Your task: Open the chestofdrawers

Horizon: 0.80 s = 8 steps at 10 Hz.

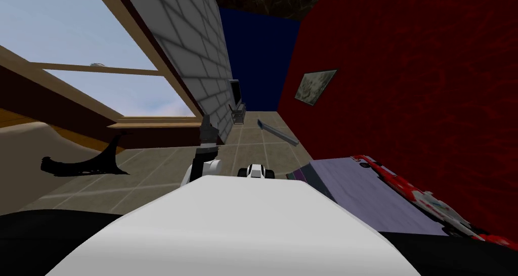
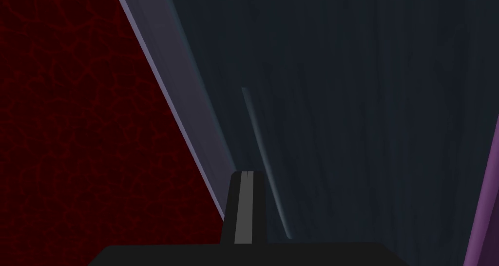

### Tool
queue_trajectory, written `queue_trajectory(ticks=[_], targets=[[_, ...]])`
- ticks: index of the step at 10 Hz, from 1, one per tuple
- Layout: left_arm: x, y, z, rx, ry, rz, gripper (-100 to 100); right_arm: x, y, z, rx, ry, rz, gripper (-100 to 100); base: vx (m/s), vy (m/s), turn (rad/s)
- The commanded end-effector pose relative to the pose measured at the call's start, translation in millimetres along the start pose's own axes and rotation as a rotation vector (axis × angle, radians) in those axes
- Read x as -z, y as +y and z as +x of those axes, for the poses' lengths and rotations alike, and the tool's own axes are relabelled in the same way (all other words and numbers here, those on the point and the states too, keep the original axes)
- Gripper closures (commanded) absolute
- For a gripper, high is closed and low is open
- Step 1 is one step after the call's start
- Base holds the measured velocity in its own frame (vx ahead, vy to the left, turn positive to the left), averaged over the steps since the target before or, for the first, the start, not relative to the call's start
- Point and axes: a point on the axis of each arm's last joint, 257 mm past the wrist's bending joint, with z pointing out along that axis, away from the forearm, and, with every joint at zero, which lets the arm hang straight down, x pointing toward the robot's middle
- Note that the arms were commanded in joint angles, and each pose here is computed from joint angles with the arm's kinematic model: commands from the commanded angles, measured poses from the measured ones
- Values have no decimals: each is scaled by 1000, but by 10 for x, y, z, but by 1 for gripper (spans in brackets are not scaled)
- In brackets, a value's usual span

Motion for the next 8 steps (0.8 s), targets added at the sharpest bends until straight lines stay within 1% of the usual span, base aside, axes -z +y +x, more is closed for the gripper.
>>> queue_trajectory(ticks=[1, 2, 3, 4, 5, 6, 7, 8], targets=[[-1, -1, 1, 0, 0, 0, 0, -132, -28, 106, -4, 71, 15, 100, -107, 70, 275], [0, 0, 1, 0, 0, 0, 0, -248, -69, 113, -2, 102, 33, 100, -157, 109, 355], [-1, -1, 1, 0, 0, 0, 0, -240, -59, 187, -7, 131, 29, 100, -135, 104, 275], [-1, -1, 1, 0, 0, 0, 0, -350, -101, 187, -6, 160, 46, 100, -128, 147, 391], [-1, -1, 2, 0, 0, 0, 0, -338, -90, 261, -13, 189, 42, 100, -99, 124, 264], [0, 0, 1, 0, 0, 0, 0, -441, -131, 262, -14, 220, 57, 100, -131, 139, 327], [-1, -1, 1, 0, 0, 0, 0, -423, -117, 337, -20, 249, 53, 100, -121, 111, 276], [-1, 0, 1, 0, 0, 0, 0, -417, -112, 364, -23, 260, 51, 100, -55, 44, 42]])
